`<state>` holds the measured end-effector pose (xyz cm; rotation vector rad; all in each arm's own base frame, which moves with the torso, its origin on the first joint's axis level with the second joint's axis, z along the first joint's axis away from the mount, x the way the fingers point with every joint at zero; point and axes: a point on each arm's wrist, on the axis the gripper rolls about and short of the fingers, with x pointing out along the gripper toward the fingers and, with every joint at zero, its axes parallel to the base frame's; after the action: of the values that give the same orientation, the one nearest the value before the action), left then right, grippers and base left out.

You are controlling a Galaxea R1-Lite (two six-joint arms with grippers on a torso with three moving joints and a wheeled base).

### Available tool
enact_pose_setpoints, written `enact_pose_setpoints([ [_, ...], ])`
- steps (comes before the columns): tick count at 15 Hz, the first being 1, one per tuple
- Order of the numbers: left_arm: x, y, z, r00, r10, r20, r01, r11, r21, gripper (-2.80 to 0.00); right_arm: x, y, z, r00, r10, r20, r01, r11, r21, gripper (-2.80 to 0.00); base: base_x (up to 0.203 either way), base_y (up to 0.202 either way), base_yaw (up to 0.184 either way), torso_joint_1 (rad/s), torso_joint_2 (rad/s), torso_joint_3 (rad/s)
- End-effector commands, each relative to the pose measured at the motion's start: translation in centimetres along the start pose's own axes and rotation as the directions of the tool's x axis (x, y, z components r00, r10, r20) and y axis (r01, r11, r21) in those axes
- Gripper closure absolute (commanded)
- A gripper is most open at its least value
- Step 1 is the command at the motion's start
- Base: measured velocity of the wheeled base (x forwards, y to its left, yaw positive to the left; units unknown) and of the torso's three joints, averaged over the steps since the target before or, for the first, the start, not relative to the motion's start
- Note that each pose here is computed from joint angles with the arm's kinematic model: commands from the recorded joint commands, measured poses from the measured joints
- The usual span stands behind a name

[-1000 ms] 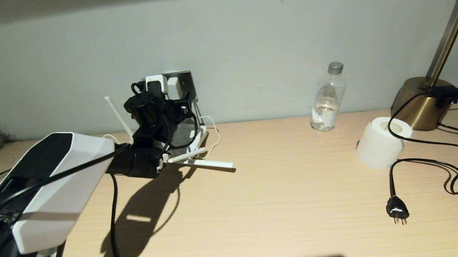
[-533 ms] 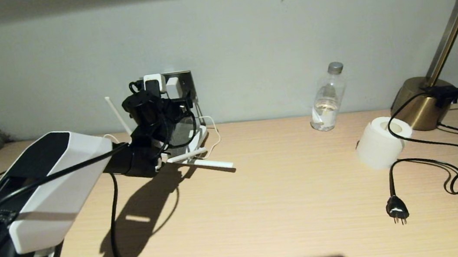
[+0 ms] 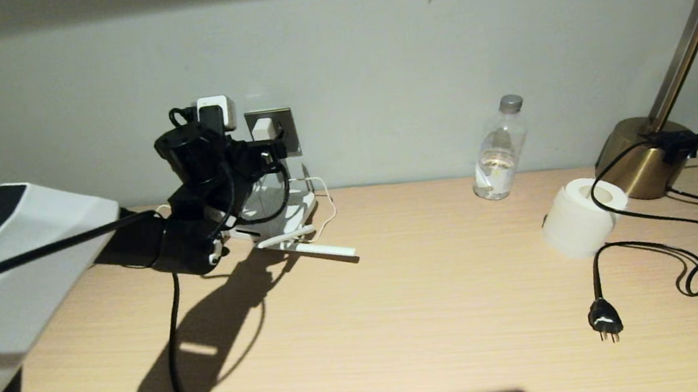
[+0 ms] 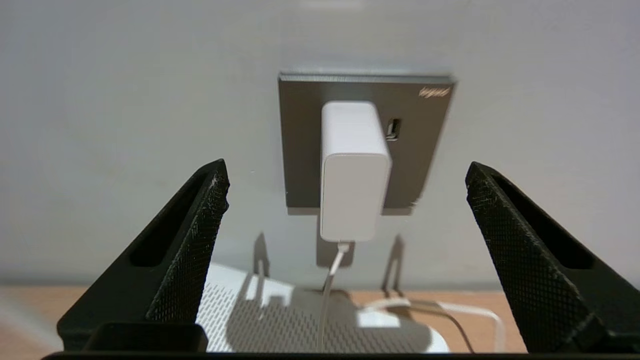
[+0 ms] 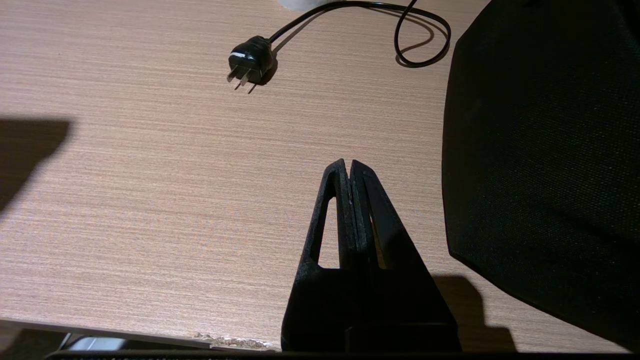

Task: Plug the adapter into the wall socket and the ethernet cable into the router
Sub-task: Pick up cable

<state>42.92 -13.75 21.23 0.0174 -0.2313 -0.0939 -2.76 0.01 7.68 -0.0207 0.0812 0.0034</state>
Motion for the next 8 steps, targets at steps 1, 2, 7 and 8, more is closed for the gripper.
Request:
enact_pose_setpoints([
  [1, -3.3, 1.1, 5.0, 0.999, 0.003, 0.047, -0.002, 1.000, -0.015, -2.80, 0.0, 0.0, 0.0, 1.000, 0.001, -0.002, -0.001, 1.000, -0.001, 0.00, 0.000, 0.000, 0.000, 0.000, 0.00, 0.000],
  [2, -4.4, 1.4, 6.1, 0.999, 0.002, 0.050, -0.001, 1.000, -0.017, -2.80, 0.0, 0.0, 0.0, 1.000, 0.001, -0.003, -0.001, 1.000, -0.001, 0.00, 0.000, 0.000, 0.000, 0.000, 0.00, 0.000],
  [7, -10.9, 3.3, 11.5, 0.999, 0.016, 0.049, -0.015, 1.000, -0.021, -2.80, 0.0, 0.0, 0.0, 1.000, 0.001, -0.001, -0.001, 1.000, -0.001, 0.00, 0.000, 0.000, 0.000, 0.000, 0.00, 0.000],
  [8, -12.4, 3.8, 12.3, 0.998, 0.043, 0.036, -0.042, 0.999, -0.033, -2.80, 0.0, 0.0, 0.0, 1.000, 0.001, -0.002, -0.001, 1.000, -0.001, 0.00, 0.000, 0.000, 0.000, 0.000, 0.00, 0.000],
])
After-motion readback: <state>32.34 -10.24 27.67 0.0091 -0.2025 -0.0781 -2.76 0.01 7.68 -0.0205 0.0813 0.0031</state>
